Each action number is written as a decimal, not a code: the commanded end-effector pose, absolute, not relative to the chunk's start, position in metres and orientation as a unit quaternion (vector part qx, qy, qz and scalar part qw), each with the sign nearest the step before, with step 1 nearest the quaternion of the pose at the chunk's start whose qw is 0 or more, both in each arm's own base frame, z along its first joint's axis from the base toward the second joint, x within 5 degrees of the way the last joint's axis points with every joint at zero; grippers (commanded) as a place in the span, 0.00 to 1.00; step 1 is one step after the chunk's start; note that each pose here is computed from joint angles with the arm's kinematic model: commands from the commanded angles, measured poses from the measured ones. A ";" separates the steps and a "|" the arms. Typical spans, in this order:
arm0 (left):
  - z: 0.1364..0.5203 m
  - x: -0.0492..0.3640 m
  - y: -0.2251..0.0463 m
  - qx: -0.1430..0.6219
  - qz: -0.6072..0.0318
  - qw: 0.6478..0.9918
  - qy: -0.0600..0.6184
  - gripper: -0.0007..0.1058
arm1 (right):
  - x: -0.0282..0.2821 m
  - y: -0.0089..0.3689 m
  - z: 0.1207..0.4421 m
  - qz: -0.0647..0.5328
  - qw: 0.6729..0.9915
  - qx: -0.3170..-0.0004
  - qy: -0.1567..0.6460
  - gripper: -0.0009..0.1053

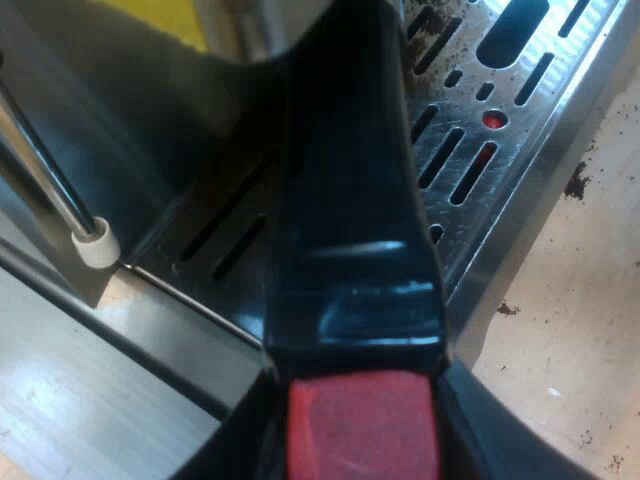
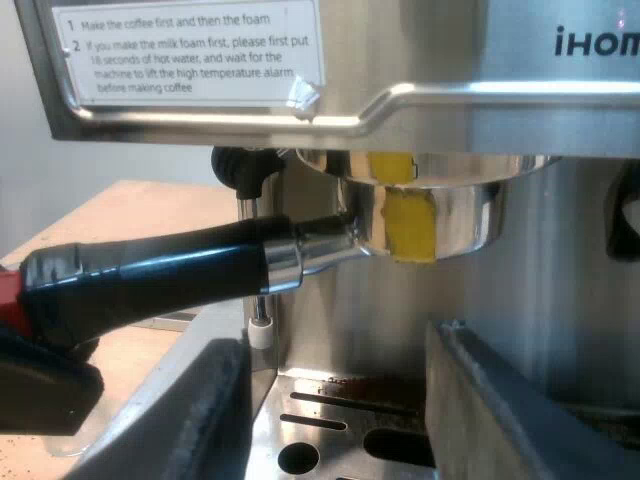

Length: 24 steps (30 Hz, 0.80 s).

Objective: Put the handle in the coffee machine

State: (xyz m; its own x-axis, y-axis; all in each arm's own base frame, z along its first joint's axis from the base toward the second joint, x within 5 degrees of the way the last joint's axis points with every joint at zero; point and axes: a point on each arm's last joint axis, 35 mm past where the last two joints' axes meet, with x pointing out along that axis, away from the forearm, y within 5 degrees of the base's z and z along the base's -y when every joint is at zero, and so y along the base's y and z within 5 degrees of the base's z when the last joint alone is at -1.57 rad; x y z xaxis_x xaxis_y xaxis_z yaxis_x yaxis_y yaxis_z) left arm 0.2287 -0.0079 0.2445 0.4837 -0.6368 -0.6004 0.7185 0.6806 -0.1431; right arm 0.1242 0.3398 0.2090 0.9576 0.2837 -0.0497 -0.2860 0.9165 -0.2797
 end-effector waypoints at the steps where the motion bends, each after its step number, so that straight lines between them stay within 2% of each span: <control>1: 0.259 0.234 -0.009 0.071 -0.409 0.866 0.279 0.01 | 0.126 0.339 0.211 0.143 0.979 -0.143 0.001 0.41; 7: 0.274 0.238 -0.009 0.078 -0.408 0.871 0.263 0.01 | 0.126 0.339 0.211 0.143 0.979 -0.144 0.002 0.41; 14: 0.287 0.233 -0.012 0.035 -0.460 0.848 0.260 0.01 | 0.126 0.339 0.211 0.143 0.979 -0.146 0.003 0.41; 19: 0.286 0.234 -0.013 0.036 -0.464 0.847 0.257 0.01 | 0.127 0.339 0.208 0.138 0.977 -0.161 0.010 0.41; 24: 0.286 0.238 -0.012 0.044 -0.458 0.853 0.247 0.01 | 0.127 0.338 0.207 0.138 0.977 -0.162 0.010 0.41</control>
